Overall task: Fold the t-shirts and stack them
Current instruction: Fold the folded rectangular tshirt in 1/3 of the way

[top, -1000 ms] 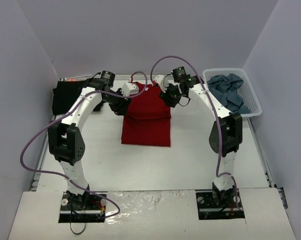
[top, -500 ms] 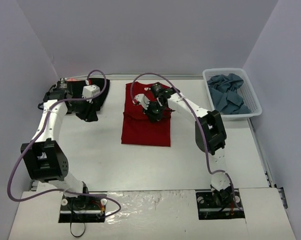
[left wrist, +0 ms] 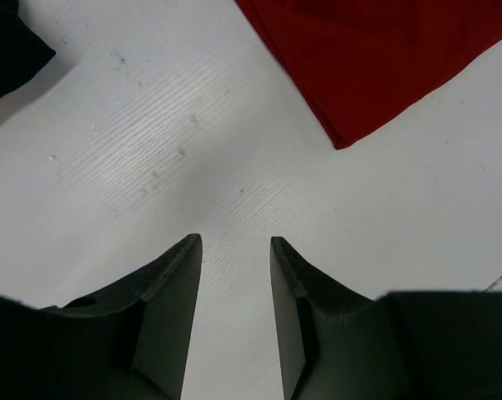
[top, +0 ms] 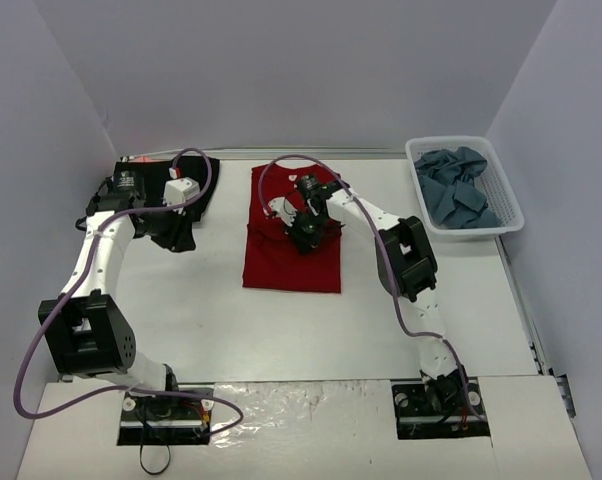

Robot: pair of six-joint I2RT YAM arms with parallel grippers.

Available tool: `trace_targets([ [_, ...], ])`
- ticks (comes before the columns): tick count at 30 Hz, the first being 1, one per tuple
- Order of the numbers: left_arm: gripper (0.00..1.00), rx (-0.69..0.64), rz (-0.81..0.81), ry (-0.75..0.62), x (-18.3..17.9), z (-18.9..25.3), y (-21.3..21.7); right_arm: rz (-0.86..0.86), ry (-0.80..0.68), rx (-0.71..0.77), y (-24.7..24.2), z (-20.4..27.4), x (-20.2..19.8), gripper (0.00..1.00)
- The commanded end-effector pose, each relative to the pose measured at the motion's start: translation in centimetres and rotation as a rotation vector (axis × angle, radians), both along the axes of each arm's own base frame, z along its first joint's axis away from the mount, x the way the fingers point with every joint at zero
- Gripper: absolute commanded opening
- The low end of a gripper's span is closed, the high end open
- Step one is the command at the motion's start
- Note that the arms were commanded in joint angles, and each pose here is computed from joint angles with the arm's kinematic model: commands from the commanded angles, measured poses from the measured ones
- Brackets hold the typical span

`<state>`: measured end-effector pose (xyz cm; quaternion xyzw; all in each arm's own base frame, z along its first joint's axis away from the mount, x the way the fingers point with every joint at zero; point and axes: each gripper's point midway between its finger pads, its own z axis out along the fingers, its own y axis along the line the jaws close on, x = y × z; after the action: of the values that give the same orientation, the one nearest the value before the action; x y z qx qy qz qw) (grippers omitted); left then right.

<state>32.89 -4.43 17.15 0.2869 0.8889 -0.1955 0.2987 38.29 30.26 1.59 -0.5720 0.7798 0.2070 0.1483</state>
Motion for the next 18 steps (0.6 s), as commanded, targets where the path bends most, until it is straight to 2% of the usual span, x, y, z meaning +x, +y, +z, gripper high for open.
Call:
trace_targets([
  [1,0.37,-0.014,0.014,-0.031,0.5,0.8,0.1,0.019,-0.056,0.001,0.5,1.3,1.6,0.0],
  [5,0.37,-0.005,0.019,-0.027,0.4,0.6,0.3,-0.062,-0.127,-0.012,0.3,1.6,5.5,0.0],
  [8,0.37,-0.003,0.021,-0.03,0.3,0.7,0.3,-0.101,-0.201,0.023,0.7,3.7,8.5,0.0],
  [13,0.37,0.0,0.024,-0.035,0.3,0.6,0.4,-0.205,-0.413,-0.017,0.0,6.2,13.6,0.0],
  [18,0.38,-0.023,-0.007,-0.024,-0.3,0.2,-0.2,-0.238,-0.436,0.0,-0.6,7.9,13.3,0.0],
])
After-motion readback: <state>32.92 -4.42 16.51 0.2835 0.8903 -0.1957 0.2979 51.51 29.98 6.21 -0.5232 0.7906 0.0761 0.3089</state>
